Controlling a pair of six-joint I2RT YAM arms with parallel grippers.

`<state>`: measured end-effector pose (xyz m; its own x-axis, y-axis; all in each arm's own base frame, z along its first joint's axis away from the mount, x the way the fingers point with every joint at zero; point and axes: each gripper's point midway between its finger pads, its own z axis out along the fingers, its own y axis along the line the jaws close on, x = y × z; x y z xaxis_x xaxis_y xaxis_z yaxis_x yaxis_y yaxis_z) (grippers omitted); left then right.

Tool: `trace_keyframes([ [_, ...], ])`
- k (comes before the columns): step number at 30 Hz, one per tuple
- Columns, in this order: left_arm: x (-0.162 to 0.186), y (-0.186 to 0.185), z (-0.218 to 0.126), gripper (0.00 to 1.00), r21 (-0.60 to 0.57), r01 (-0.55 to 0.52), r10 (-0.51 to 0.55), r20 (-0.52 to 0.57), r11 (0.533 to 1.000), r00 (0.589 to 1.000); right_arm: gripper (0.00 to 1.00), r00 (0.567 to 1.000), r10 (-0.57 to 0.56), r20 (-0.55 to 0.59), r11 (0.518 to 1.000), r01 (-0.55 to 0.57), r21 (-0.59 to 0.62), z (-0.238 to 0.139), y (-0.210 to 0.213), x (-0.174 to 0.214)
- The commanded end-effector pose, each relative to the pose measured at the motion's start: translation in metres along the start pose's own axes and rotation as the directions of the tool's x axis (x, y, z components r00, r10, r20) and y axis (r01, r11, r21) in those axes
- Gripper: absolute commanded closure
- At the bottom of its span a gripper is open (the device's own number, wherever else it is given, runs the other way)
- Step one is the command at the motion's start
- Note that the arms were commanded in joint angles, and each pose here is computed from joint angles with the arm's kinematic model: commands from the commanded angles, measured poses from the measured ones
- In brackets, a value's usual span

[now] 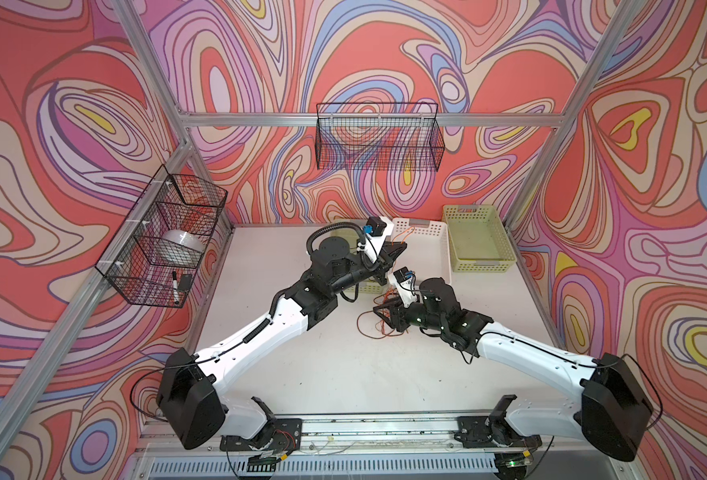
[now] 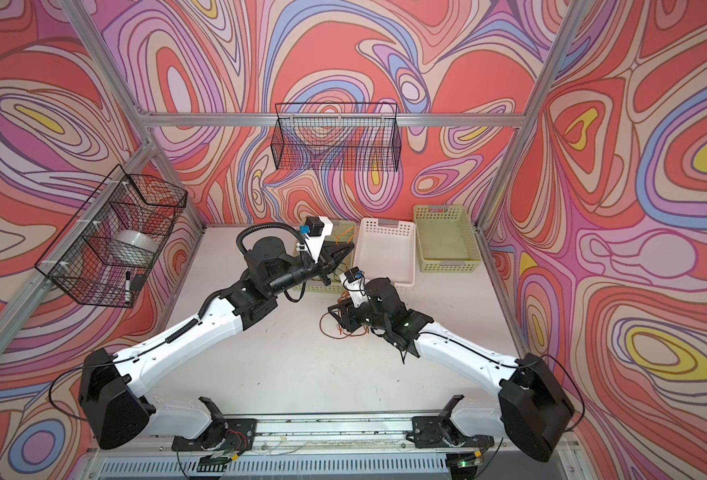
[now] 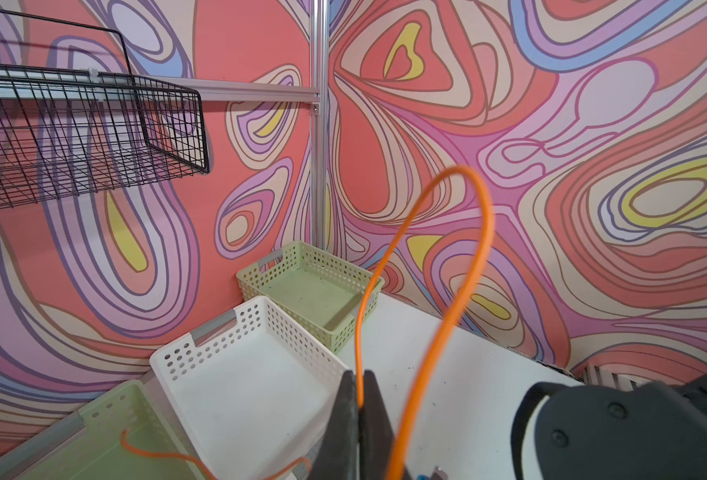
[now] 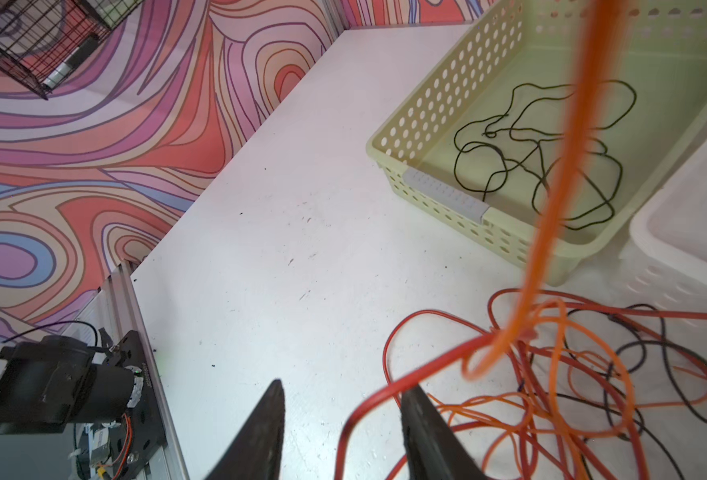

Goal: Untangle the cables
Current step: 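Raise the left gripper high, drawing the orange wire free of the tangle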

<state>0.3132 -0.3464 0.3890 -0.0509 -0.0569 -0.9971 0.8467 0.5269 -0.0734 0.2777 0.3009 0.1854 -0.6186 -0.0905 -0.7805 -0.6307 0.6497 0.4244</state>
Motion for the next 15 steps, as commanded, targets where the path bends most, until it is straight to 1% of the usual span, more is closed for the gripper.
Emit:
trace_keyframes([
  [1, -0.014, -0.005, -0.009, 1.0, -0.009, -0.005, 0.005, 0.037, 1.0, 0.999, 0.66, 0.998, 0.061, 0.025, 0.998, -0.061, 0.017, 0.011, -0.002, -0.008],
  [3, -0.019, -0.004, -0.011, 1.0, -0.023, -0.011, 0.012, 0.04, 1.0, 0.999, 0.84, 0.996, 0.085, 0.037, 0.996, -0.085, 0.009, 0.014, -0.004, -0.005],
  [5, -0.024, -0.002, -0.014, 1.0, -0.038, -0.029, 0.031, 0.041, 0.999, 0.999, 0.97, 0.994, 0.105, 0.04, 0.994, -0.105, 0.0, 0.014, -0.006, 0.003],
  [6, -0.03, -0.002, -0.015, 1.0, -0.045, -0.044, 0.046, 0.042, 0.998, 0.998, 1.0, 0.993, 0.115, 0.039, 0.993, -0.115, 0.002, 0.015, -0.009, 0.009],
  [9, -0.046, -0.002, -0.02, 1.0, -0.06, -0.092, 0.094, 0.036, 0.994, 0.995, 1.0, 0.99, 0.14, 0.012, 0.99, -0.14, 0.014, 0.017, -0.017, 0.03],
  [12, -0.064, -0.004, -0.024, 1.0, -0.061, -0.143, 0.145, 0.031, 0.988, 0.989, 1.0, 0.989, 0.143, -0.032, 0.989, -0.141, 0.044, 0.02, -0.027, 0.05],
  [15, -0.082, -0.001, -0.029, 1.0, -0.068, -0.177, 0.18, 0.027, 0.982, 0.983, 1.0, 0.982, 0.179, -0.064, 0.982, -0.175, 0.067, 0.022, -0.038, 0.071],
])
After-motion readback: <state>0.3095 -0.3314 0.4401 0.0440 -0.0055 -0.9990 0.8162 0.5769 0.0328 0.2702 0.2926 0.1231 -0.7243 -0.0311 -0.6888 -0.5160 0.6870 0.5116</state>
